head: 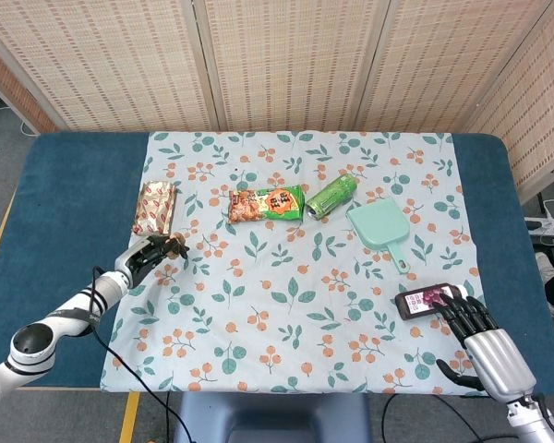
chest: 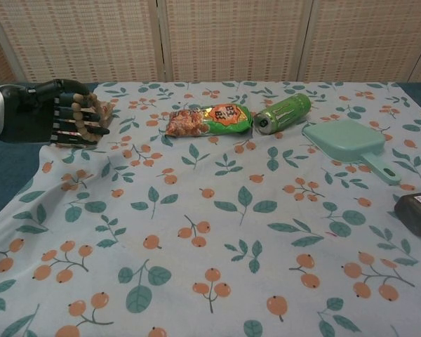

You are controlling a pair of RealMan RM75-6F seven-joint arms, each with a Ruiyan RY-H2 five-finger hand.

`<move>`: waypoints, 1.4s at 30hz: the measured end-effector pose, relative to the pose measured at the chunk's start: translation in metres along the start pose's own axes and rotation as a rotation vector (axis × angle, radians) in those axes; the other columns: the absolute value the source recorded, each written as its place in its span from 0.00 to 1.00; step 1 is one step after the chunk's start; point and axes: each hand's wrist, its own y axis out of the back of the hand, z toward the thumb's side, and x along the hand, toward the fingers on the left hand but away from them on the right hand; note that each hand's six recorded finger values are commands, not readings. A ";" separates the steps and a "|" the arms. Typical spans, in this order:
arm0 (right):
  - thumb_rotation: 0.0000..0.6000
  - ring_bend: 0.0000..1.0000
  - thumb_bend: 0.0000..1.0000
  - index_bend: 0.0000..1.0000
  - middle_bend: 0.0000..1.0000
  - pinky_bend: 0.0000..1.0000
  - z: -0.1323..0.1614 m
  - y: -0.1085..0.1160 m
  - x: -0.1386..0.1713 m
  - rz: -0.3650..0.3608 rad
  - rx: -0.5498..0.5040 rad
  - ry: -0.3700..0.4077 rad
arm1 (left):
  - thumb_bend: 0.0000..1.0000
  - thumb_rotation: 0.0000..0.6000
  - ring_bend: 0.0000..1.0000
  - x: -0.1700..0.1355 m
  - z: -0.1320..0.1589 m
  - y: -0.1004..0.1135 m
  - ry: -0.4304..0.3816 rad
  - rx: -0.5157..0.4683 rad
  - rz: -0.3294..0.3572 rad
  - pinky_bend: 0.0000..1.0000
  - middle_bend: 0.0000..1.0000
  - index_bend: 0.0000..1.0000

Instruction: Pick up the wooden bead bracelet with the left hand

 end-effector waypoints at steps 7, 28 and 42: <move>0.86 0.00 0.22 0.00 0.00 0.00 0.000 0.001 0.000 0.000 0.000 0.002 | 0.57 0.75 0.21 0.000 0.000 -0.001 0.002 -0.012 -0.002 0.00 0.55 0.67; 0.86 0.00 0.22 0.00 0.00 0.00 -0.001 0.002 0.001 -0.005 -0.002 -0.002 | 1.00 0.89 0.17 -0.004 -0.009 -0.028 0.011 -0.034 -0.133 0.00 0.46 0.43; 0.86 0.00 0.22 0.00 0.00 0.00 -0.003 0.005 0.002 -0.015 -0.007 -0.006 | 0.89 0.98 0.10 -0.008 -0.020 -0.051 -0.003 0.078 -0.206 0.00 0.35 0.20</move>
